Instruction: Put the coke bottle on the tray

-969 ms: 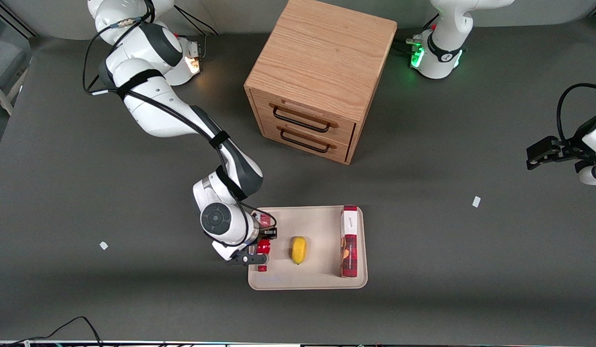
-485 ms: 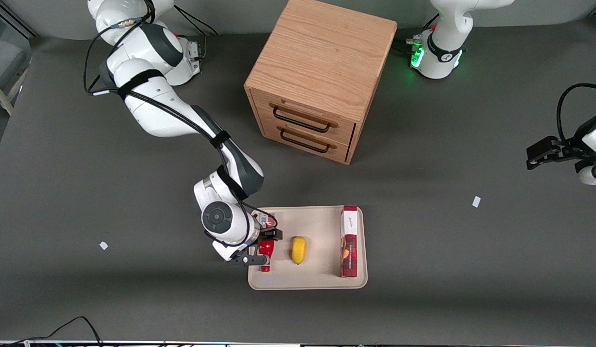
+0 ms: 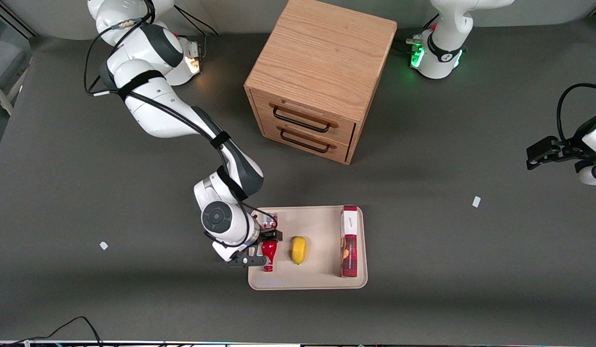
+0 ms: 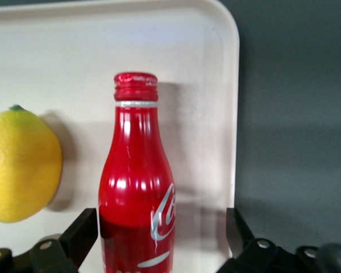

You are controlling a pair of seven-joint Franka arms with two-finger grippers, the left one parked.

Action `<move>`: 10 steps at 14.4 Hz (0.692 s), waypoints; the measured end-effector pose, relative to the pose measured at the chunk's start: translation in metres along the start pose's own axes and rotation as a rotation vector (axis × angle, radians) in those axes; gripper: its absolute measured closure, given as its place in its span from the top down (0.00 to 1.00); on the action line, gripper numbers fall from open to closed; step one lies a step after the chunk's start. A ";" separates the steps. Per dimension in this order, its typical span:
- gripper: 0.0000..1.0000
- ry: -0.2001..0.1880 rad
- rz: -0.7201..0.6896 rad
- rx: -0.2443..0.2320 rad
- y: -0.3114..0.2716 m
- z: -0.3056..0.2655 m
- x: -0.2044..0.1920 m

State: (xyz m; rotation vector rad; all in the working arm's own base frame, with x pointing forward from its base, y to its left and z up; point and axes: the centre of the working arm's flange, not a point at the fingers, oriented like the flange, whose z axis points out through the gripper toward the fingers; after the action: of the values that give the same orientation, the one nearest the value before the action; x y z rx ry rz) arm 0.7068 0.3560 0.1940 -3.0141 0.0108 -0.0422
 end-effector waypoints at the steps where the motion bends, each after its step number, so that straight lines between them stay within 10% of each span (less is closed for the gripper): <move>1: 1.00 0.011 0.001 0.004 0.000 -0.007 0.003; 5: 1.00 0.075 0.004 0.016 -0.004 -0.084 0.017; 10: 1.00 0.023 0.012 -0.099 0.034 -0.223 0.006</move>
State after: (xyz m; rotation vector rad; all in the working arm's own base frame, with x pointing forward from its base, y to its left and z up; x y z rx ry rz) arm 0.7058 0.2944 0.4113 -3.1117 0.0341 -0.0780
